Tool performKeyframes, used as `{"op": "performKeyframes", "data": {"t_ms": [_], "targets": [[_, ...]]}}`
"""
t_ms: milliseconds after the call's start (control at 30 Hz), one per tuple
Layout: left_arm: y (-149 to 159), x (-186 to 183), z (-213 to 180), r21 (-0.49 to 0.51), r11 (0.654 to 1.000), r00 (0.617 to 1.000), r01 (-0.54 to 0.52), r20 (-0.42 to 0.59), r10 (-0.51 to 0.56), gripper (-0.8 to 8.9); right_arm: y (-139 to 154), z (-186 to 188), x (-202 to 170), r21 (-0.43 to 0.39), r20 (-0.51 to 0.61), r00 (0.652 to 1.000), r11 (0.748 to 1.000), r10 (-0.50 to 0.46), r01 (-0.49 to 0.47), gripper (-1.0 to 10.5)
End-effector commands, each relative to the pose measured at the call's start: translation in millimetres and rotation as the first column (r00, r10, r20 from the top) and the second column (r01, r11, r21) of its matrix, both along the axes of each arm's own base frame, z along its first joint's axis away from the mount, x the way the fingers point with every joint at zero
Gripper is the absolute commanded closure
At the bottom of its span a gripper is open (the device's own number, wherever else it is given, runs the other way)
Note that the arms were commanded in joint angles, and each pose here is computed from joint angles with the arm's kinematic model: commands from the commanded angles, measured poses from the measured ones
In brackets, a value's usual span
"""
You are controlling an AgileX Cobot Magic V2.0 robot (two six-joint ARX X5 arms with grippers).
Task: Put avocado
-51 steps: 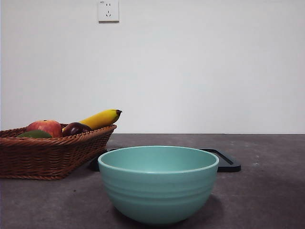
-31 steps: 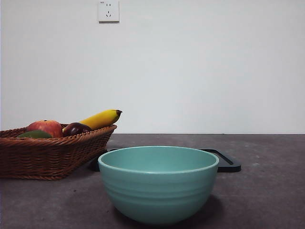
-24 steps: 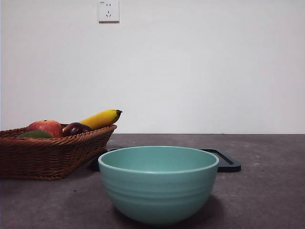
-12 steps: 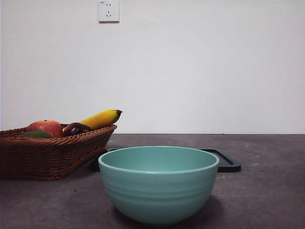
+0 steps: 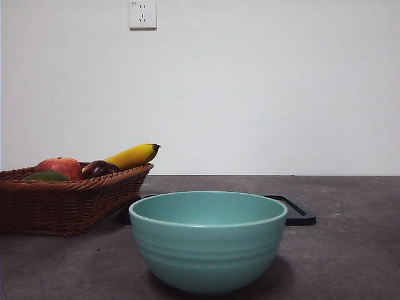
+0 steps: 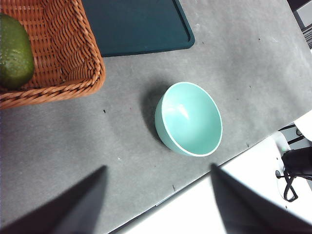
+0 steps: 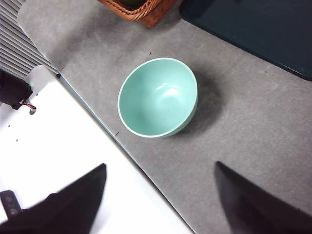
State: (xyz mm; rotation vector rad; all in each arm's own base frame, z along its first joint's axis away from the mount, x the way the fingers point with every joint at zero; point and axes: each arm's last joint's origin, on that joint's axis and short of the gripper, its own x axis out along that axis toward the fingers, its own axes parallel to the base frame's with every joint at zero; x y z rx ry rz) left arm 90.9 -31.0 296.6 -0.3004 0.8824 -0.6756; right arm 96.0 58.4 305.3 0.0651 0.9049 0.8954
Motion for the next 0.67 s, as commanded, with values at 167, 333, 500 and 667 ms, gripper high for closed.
{"op": "performKeyframes", "data": {"t_ms": [167, 333, 500, 667], "targets": [[0, 11, 11, 0.036, 0.998, 0.997, -0.054, 0.048, 0.053, 4.22, 1, 6, 1, 0.007, 0.028, 1.000, 1.000, 0.012, -0.012, 5.5], [-2, 34, 19, 0.103, 0.987, 0.991, -0.121, 0.076, 0.113, 4.22, 1, 6, 1, 0.007, 0.028, 1.000, 1.000, 0.012, -0.012, 5.5], [-7, 66, 23, 0.179, 0.970, 0.986, -0.163, 0.069, 0.153, 4.23, 1, 6, 1, 0.009, 0.033, 0.999, 1.000, 0.012, -0.012, 5.5], [-16, 102, 17, 0.301, 0.939, 0.986, -0.167, 0.026, 0.167, 4.23, 1, 6, 1, 0.009, 0.033, 0.999, 1.000, 0.012, -0.012, 5.5]]}}
